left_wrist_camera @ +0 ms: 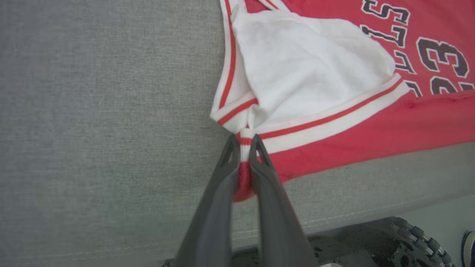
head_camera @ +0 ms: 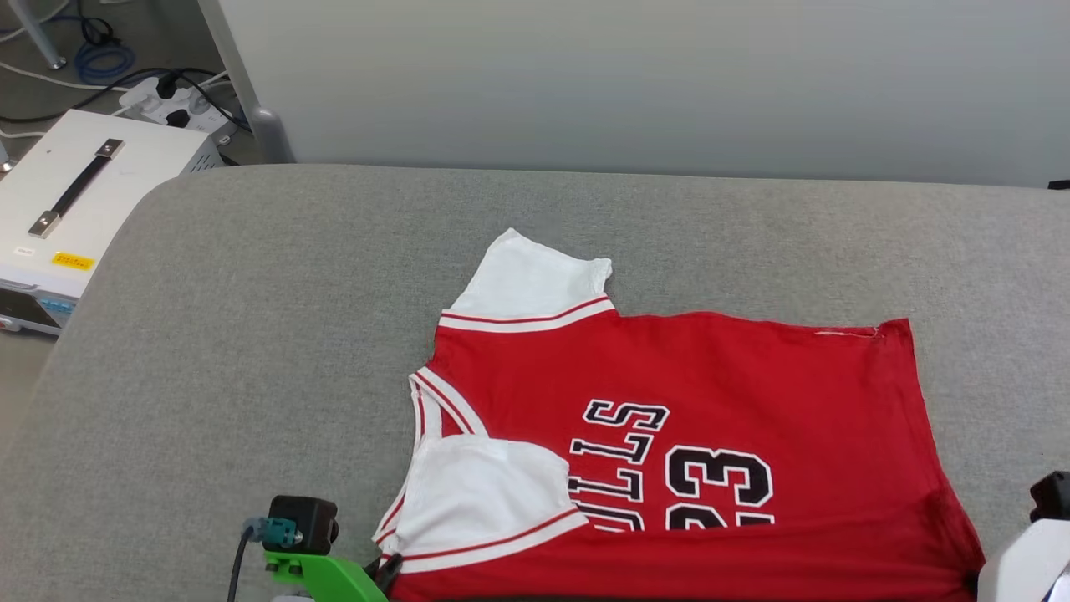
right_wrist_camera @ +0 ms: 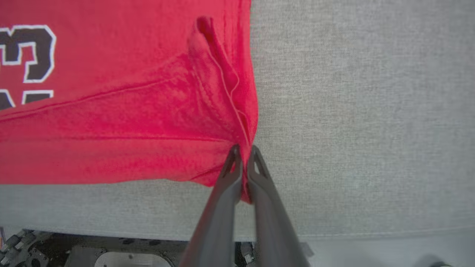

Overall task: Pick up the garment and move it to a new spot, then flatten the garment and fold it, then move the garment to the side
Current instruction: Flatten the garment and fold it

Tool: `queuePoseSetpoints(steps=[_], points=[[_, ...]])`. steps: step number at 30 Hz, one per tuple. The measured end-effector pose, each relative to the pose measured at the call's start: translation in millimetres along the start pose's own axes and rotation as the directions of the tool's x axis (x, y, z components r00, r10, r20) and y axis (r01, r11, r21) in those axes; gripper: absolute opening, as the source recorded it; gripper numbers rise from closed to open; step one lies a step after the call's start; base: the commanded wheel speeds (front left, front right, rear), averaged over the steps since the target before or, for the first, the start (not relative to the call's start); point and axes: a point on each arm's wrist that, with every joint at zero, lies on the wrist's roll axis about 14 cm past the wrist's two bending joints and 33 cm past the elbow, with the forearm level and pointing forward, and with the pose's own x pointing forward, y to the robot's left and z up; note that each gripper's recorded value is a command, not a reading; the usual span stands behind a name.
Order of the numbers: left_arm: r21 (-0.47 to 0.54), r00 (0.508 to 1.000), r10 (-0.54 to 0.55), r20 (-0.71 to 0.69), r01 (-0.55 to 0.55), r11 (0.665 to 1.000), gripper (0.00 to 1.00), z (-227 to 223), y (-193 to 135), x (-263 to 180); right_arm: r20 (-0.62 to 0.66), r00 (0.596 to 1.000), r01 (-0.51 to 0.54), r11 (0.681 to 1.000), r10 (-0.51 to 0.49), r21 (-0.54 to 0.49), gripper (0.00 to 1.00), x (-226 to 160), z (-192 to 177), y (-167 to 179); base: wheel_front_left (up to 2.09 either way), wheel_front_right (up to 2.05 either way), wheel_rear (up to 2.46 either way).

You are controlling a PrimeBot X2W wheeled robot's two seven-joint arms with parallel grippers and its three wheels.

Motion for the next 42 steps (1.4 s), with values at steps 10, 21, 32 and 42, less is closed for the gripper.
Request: queuePoseSetpoints(steps=[10,21,32,42], points=[[-0.024,0.996,0.005,-0.088,-0.007,1.000,0.00,-26,3,12,-0.054,0.999,-0.005,1.000,0.007,0.024,0.00,5,-17,2,0.00,0.00,0.00],[0.005,0.999,0.027,0.037,-0.027,1.000,1.00,-2,7,19,0.079,0.997,-0.005,1.000,0.003,0.028,1.00,7,7,0,0.00,0.00,0.00],[0.127,0.842,-0.080,0.534,0.013,0.992,1.00,113,-19,-10,0.532,0.841,-0.068,0.995,0.099,-0.079,1.00,-39,103,28,0.00,0.00,0.00],[0.144,0.721,-0.142,0.678,0.060,0.988,1.00,146,-39,-26,0.767,0.619,-0.138,0.985,0.169,-0.105,1.00,-68,138,54,0.00,0.00,0.00]])
